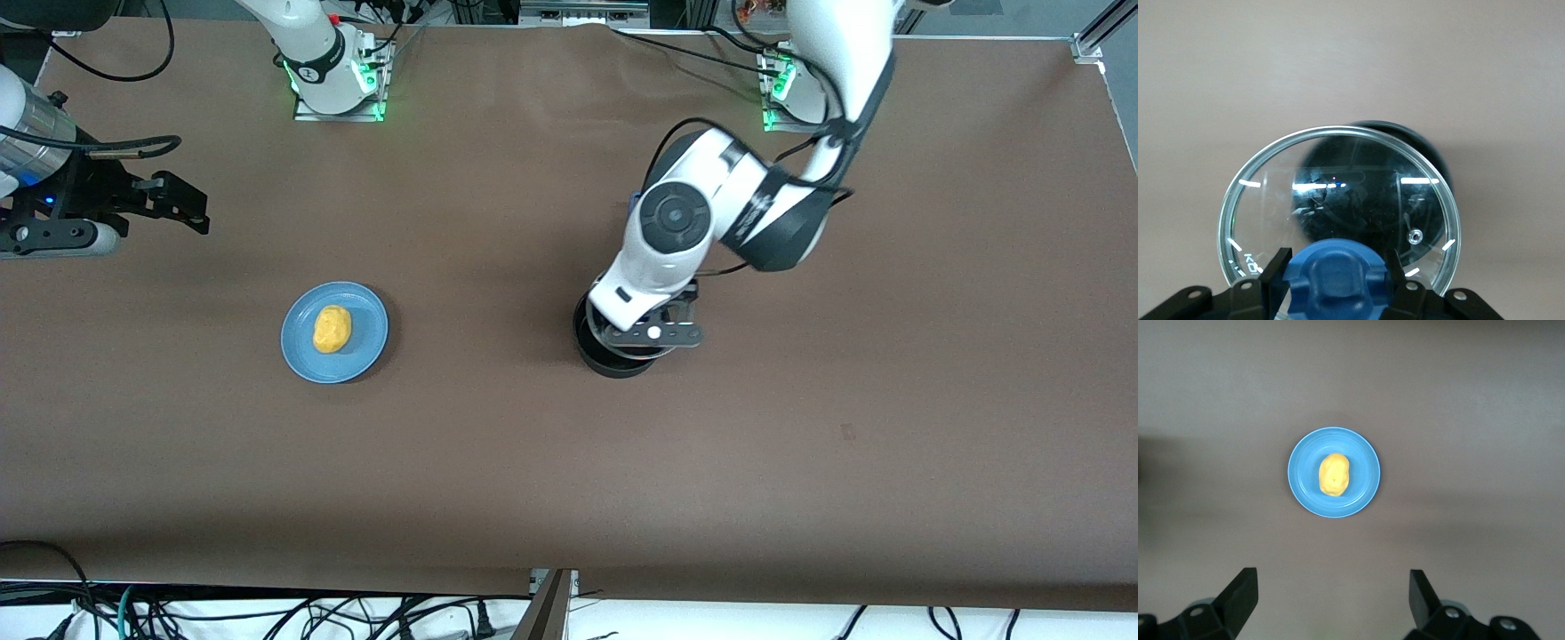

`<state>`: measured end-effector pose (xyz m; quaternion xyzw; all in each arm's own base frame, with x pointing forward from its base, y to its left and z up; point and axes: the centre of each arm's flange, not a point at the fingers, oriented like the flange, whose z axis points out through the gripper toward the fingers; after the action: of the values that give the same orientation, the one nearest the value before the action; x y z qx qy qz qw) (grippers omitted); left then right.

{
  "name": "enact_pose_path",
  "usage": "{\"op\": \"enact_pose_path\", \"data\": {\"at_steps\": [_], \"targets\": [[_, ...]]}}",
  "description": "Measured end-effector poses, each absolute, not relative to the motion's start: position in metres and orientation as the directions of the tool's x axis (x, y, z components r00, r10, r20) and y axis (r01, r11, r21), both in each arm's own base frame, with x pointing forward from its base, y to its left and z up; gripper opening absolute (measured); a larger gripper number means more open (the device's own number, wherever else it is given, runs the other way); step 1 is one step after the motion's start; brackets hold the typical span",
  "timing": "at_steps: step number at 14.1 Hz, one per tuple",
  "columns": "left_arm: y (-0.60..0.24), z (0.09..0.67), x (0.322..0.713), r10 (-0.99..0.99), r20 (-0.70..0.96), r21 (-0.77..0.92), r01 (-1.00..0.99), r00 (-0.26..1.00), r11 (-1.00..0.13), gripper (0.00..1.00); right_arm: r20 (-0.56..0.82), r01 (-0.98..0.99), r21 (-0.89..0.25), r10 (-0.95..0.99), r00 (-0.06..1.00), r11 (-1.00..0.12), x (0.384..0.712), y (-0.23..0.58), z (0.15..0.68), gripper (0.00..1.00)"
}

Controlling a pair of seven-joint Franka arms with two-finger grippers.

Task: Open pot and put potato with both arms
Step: 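Lift the glass lid off the saucepan and carry it aside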

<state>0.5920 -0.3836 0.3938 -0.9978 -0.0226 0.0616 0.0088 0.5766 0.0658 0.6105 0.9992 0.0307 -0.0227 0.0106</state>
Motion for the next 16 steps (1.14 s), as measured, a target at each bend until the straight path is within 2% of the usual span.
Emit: {"op": "enact_pose_path", "data": {"at_steps": [3,7,12,16], "targets": [[-0.291,0.421,0.626,0.124,-0.131,-0.081,0.114,0.984,-0.99,0.6,-0.046,0.062,0.02,0.061,0.997,-0.998,0.577,0.066,0.611,1.0],[-0.154,0.391,0.662,-0.01,-0.2,-0.112,-0.033,0.98,-0.993,0.6,-0.046,0.062,0.02,0.061,0.997,-0.998,0.577,0.066,0.611,1.0],[-0.061,0.312,0.657,-0.153,-0.228,-0.079,-0.175,0.962,-0.981,0.6,-0.046,0.062,0.02,0.061,0.997,-0.998,0.577,0.066,0.611,1.0],[-0.016,0.236,0.627,-0.217,-0.154,-0.039,-0.226,0.964,-0.973,0.6,-0.046,0.062,0.02,0.061,0.997,-0.998,0.577,0.066,0.611,1.0]]}}
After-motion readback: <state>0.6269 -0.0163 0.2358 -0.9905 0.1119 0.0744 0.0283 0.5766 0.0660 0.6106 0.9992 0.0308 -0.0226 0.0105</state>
